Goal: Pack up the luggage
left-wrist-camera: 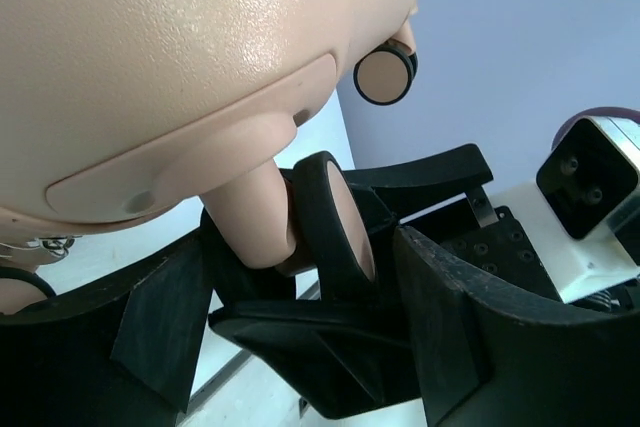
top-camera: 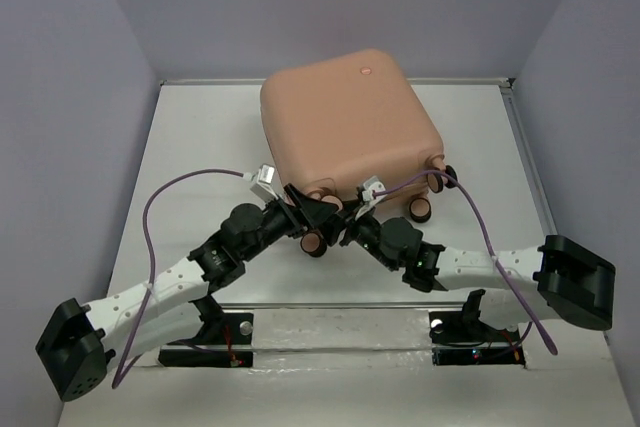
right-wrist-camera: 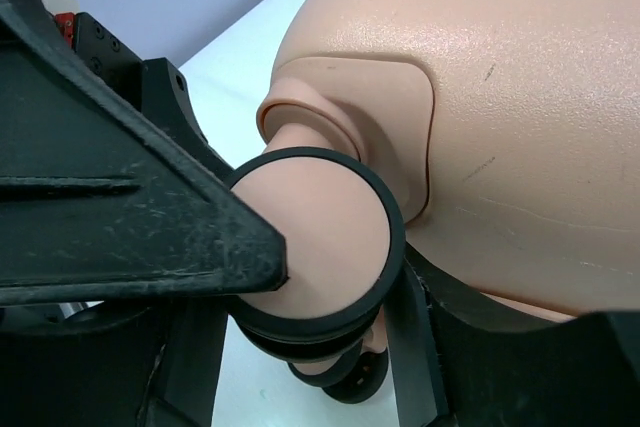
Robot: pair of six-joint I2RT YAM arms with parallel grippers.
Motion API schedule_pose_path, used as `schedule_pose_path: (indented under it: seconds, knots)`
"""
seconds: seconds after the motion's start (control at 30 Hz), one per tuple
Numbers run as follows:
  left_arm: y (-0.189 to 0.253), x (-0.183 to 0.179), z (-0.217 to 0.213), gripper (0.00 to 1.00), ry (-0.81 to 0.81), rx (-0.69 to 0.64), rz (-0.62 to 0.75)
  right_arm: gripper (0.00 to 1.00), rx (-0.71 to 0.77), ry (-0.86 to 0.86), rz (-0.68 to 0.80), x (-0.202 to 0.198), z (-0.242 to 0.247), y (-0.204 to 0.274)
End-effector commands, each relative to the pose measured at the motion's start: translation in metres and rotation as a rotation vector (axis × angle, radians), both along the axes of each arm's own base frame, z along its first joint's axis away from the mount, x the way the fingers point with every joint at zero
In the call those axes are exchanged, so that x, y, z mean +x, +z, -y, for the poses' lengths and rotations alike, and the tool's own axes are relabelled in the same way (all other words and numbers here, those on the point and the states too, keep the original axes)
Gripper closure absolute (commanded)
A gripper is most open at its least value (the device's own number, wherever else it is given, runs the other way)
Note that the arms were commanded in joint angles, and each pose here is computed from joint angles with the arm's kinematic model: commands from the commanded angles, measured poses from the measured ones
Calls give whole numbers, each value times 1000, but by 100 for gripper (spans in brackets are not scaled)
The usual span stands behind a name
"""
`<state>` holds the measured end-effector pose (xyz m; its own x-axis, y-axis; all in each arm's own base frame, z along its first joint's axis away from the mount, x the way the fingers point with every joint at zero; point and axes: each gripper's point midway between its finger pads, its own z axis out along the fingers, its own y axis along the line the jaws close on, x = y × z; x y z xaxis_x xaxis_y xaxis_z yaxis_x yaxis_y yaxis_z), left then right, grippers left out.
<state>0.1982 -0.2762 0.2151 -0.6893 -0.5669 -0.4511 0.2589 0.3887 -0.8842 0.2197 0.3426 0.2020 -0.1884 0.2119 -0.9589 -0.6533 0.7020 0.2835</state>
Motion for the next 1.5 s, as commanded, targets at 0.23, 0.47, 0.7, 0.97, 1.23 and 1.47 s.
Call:
schedule_pose_path:
  seconds: [0.23, 0.47, 0.7, 0.97, 1.23, 1.47]
  knots:
    - [45, -5, -28, 8, 76, -11, 171, 90, 305, -116, 97, 14, 24, 75]
    - [-14, 4, -81, 44, 281, 196, 100, 93, 259, -130, 74, 17, 23, 66]
    - [-77, -5, -64, 63, 184, 260, 72, 93, 234, -136, 79, 22, 21, 72]
    - [-71, 12, -37, 60, 187, 395, 175, 93, 222, -123, 70, 21, 17, 70]
    - [-70, 24, -27, 54, 229, 473, 215, 93, 220, -111, 65, 20, 15, 68]
    - [-66, 39, -28, 51, 289, 535, 244, 93, 221, -96, 59, 18, 13, 66]
